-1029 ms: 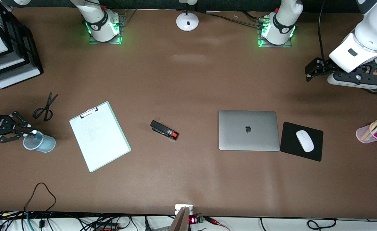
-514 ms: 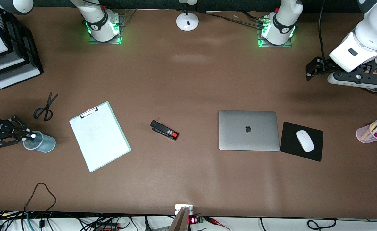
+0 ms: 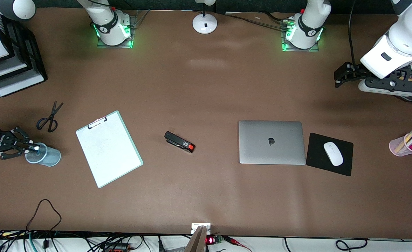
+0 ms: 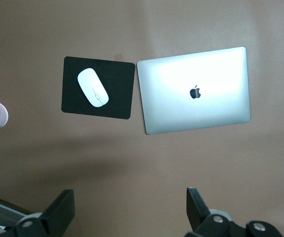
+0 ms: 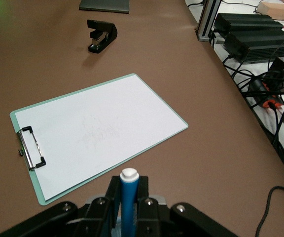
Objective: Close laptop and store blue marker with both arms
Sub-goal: 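Lower the blue marker into the light blue pen cup with the right gripper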
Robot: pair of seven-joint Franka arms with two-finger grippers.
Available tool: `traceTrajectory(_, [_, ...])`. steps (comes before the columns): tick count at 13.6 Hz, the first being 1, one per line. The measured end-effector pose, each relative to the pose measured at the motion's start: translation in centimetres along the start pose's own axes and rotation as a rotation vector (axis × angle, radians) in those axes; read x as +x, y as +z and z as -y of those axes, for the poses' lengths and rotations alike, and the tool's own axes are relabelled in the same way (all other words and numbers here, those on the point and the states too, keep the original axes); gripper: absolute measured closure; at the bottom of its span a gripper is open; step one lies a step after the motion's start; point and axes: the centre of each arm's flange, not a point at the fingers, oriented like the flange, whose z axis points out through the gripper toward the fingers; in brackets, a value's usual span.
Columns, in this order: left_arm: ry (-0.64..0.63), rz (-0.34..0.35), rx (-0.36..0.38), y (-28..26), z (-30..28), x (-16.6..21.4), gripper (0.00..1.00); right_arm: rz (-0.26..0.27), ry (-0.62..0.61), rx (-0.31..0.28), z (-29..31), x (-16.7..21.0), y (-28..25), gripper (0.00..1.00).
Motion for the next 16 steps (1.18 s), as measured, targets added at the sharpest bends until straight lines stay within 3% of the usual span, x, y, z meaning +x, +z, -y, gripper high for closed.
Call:
traceTrajectory(5, [-0.003, 0.006, 0.0, 0.0, 0.2, -0.1, 0.0, -0.014, 0.038, 0.006, 1.0, -2.7, 0.9, 0.82])
traceTrajectory(16, [-0.007, 0.007, 0.0, 0.0, 0.4, -0.1, 0.0, -0.054, 0.061, -0.021, 0.9, -4.6, 1.9, 0.82])
